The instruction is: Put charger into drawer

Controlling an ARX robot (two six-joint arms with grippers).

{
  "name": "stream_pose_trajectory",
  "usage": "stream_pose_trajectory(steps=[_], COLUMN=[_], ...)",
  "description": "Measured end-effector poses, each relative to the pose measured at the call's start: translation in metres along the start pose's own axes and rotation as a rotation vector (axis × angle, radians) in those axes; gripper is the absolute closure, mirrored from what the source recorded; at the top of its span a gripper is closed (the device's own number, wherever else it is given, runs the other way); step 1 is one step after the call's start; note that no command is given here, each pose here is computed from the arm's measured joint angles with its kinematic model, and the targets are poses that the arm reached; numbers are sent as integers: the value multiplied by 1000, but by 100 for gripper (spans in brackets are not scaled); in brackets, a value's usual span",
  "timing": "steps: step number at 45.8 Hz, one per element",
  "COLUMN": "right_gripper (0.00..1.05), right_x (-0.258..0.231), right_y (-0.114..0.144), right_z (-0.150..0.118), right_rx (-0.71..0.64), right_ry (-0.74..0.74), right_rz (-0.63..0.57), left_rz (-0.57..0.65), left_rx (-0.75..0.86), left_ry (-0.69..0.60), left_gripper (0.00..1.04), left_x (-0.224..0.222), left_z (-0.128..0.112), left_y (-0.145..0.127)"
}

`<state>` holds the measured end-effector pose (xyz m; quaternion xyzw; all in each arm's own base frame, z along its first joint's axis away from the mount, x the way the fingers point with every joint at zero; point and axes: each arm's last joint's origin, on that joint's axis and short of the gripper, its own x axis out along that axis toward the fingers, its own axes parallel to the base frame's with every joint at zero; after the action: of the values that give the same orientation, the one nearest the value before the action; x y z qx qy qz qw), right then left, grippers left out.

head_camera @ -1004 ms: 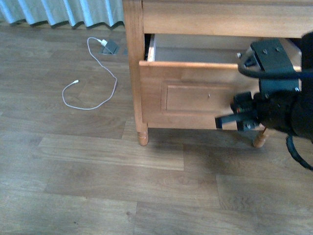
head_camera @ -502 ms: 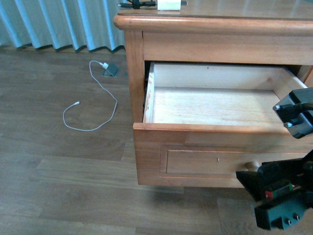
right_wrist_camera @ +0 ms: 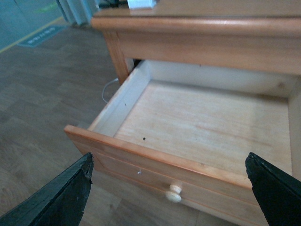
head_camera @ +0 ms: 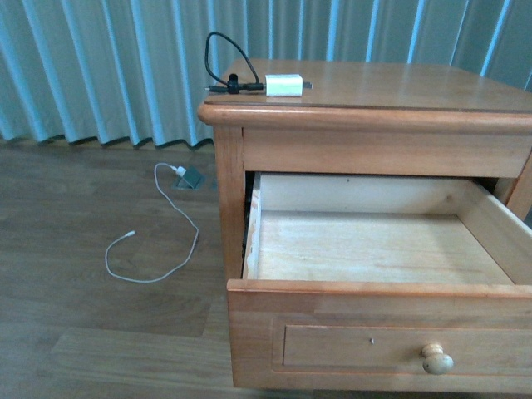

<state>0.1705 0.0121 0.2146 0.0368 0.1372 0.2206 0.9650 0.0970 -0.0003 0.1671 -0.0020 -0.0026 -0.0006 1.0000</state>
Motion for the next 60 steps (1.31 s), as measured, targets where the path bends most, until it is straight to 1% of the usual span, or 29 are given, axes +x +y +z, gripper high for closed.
stream_pose_trajectory(steps=[3,9,12,15,20,21,22,23,25,27,31,33,37,38,40,42,43,56,57,60], right_gripper=[8,8,8,8,8,10,13,18,29,36,50,59,73,80,91,98,98,52,48,38], right_x=[-12,-33,-41,-45,-45,-45,-45,-44,-45,-45,-46,-45,-45,-44,-43,-43,-43,-43,-43,-43], right_y=[-2,-9,-15,-18,-19,-19,-18,-17,-15,-13,-10,-8,-5,-2,3,5,6,6,6,6], right_z=[1,-5,-9,-9,-10,-11,-12,-14,-18,-21,-26,-30,-37,-39,-41,-42,-42,-44,-44,-44], right_rx=[-7,4,23,32,37,27,4,-28,-59,-62,-66,-66,-67,-64,-66,-70,-75,-74,-74,-74], right_ry=[-36,-86,-108,-120,-119,-129,-154,-199,-261,-274,-282,-277,-272,-272,-276,-278,-279,-280,-280,-280], right_rz=[6,-26,-74,-113,-115,-140,-186,-270,-388,-431,-457,-453,-451,-477,-468,-448,-445,-449,-449,-449], left_rz=[0,0,0,0,0,0,0,0,0,0,0,0,0,0,0,0,0,11,56,288], left_rx=[0,0,0,0,0,0,0,0,0,0,0,0,0,0,0,0,0,-3,-19,-82], left_ry=[0,0,0,0,0,0,0,0,0,0,0,0,0,0,0,0,0,3,26,126], left_gripper=[6,6,6,6,6,6,6,6,6,6,6,6,6,6,6,6,6,6,6,6], left_x=[0,0,0,0,0,0,0,0,0,0,0,0,0,0,0,0,0,0,1,5], left_z=[0,0,0,0,0,0,0,0,0,0,0,0,0,0,0,0,0,0,-1,1], left_y=[0,0,0,0,0,0,0,0,0,0,0,0,0,0,0,0,0,0,0,-2])
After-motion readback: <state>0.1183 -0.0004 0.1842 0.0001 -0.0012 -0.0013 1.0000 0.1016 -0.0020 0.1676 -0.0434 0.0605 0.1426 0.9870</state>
